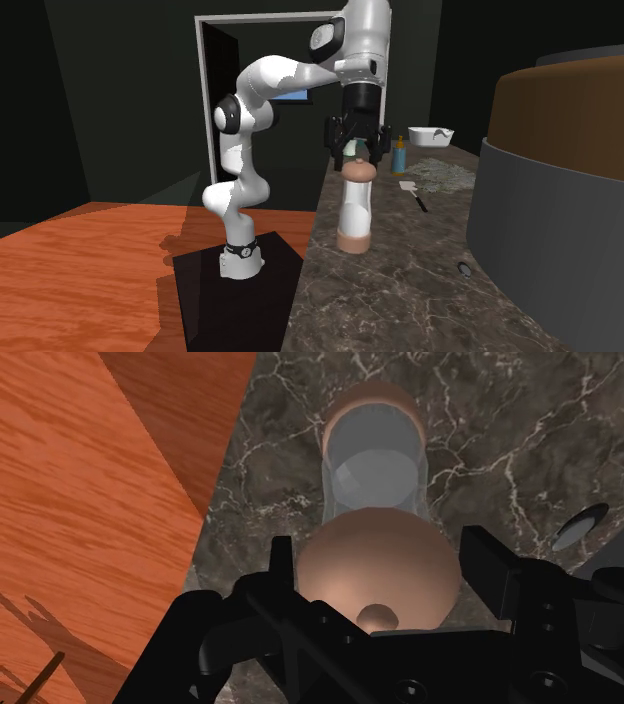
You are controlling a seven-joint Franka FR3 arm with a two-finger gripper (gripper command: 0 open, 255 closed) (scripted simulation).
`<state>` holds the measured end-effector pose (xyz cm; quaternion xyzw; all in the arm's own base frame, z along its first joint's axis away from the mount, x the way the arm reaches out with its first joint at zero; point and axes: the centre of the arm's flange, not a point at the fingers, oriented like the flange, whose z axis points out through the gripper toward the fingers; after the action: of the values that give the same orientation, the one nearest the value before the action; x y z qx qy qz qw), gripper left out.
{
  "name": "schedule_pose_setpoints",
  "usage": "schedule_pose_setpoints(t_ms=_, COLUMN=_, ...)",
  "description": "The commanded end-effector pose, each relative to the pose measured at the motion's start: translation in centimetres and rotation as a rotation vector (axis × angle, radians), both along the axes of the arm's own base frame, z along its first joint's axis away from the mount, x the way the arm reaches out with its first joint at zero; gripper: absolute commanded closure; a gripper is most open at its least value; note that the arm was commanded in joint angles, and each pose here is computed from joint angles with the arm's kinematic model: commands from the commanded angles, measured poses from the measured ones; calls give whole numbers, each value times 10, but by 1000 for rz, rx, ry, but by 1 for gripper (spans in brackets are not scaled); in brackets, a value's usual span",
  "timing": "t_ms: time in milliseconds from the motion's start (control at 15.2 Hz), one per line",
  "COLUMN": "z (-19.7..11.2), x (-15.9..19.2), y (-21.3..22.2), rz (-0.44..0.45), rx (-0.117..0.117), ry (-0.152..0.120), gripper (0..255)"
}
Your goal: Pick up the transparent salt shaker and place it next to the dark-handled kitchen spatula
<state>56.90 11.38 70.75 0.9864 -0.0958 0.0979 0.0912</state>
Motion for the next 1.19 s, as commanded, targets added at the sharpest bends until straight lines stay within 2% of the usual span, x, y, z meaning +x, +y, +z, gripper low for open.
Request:
schedule_pose_setpoints(t_ms=0, z=11, x=0, y=0, rz=0, rx=0, ry=0, gripper=255)
schedule_pose_setpoints(t_ms=396, z=41, x=0, y=0, rz=0, rx=0, ry=0, gripper=255)
schedule_pose_setpoints(t_ms=1122, z=42, x=-111, y=93, rz=0, rx=0, ry=0, gripper=255)
